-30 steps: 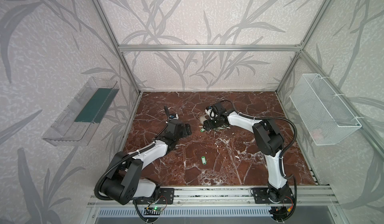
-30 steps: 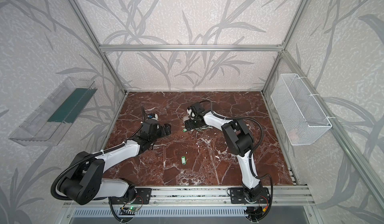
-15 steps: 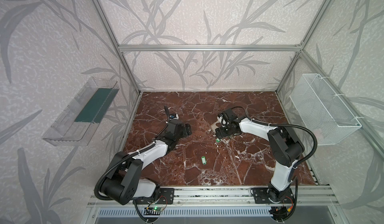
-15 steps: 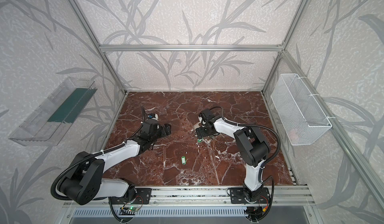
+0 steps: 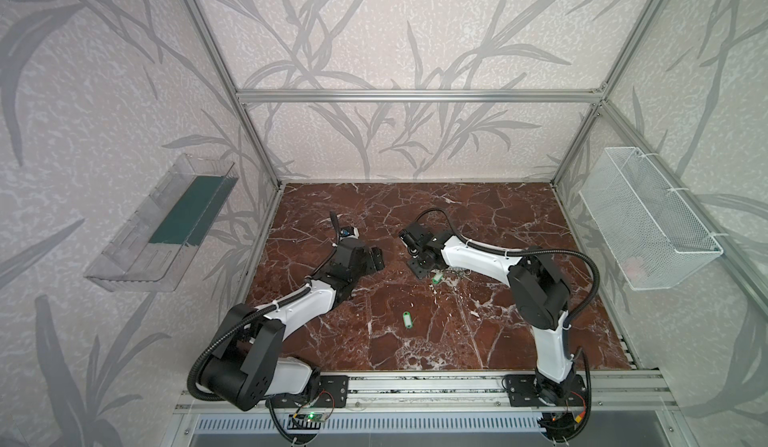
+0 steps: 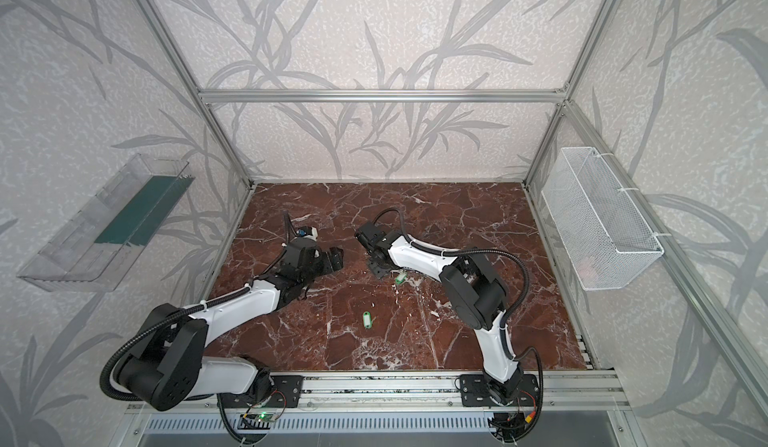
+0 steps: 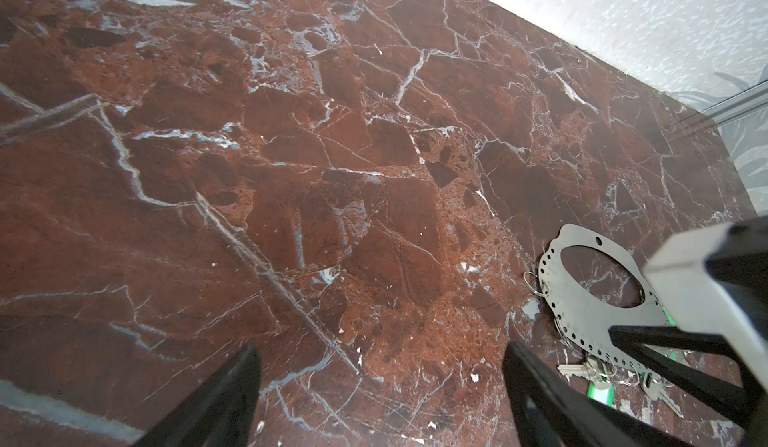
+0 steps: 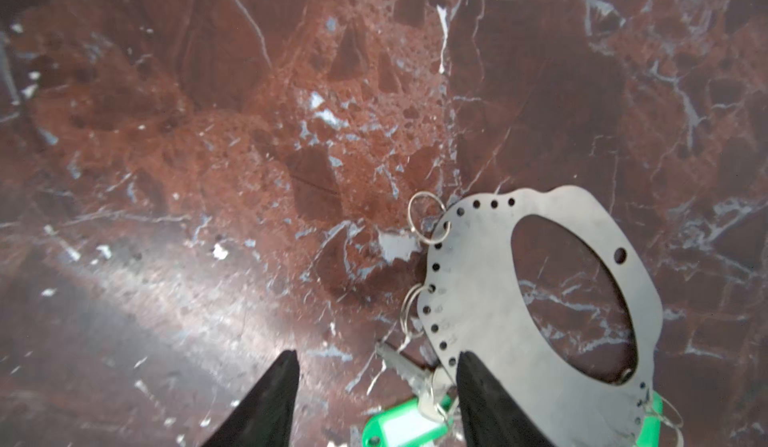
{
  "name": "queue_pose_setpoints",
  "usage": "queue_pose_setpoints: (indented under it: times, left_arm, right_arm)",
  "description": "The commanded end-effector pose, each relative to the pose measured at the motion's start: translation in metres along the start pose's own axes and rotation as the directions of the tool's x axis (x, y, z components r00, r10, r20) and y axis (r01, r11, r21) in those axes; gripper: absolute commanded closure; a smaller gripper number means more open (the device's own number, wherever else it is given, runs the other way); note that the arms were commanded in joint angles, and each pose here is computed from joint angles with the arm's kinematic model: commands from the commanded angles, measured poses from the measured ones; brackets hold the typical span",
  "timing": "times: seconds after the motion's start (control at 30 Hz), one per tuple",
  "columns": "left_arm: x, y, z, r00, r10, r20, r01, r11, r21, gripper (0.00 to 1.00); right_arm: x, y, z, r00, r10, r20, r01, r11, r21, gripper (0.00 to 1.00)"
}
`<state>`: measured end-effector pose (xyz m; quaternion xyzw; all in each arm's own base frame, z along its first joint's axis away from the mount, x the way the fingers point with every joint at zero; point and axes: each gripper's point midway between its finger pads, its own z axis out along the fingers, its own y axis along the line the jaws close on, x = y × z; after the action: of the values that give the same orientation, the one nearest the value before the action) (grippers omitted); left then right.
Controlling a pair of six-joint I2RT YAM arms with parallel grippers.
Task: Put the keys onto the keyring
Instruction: 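Close the right gripper on the edge of the grey metal plate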
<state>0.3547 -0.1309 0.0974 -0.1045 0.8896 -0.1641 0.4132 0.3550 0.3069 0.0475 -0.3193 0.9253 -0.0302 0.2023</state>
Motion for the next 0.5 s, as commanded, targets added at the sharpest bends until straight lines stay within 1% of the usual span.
queue_pose_setpoints:
  times: [0.0,0.07,0.13,0.3,0.37,0.43,0.47]
  left_arm:
    - [-0.004,-0.003,-0.006,1.0,0.013,0.014,-0.013,1.0,0.007,0.09]
    - [-0.004,-0.004,-0.007,1.0,0.014,0.016,-0.014,1.0,0.01,0.09]
    - [-0.004,-0.004,-0.007,1.0,0.012,0.015,-0.013,1.0,0.013,0.09]
    - [-0.003,-0.005,-0.007,1.0,0.016,0.013,-0.016,1.0,0.016,0.09]
    - [-0.004,-0.005,-0.008,1.0,0.015,0.015,-0.015,1.0,0.016,0.09]
    - [-0.003,-0.005,-0.007,1.0,0.016,0.014,-0.016,1.0,0.018,0.09]
    - [-0.004,-0.006,-0.007,1.0,0.015,0.015,-0.015,1.0,0.019,0.09]
  right_arm:
    - [0.003,-0.008,0.002,0.998,-0.015,-0.053,0.018,0.999,0.043,0.39]
    - [-0.004,-0.007,0.005,0.998,-0.026,-0.051,0.028,0.999,0.043,0.41]
    - [-0.011,-0.006,0.009,0.997,-0.042,-0.059,0.045,0.998,0.048,0.46]
    - [-0.025,-0.009,0.019,0.992,-0.103,-0.079,0.109,0.991,0.073,0.52]
    - [-0.028,-0.012,0.023,0.985,-0.139,-0.105,0.149,0.985,0.087,0.53]
    - [-0.031,-0.015,0.026,0.978,-0.162,-0.129,0.176,0.979,0.107,0.58]
    - [-0.031,-0.017,0.027,0.976,-0.171,-0.137,0.187,0.976,0.114,0.59]
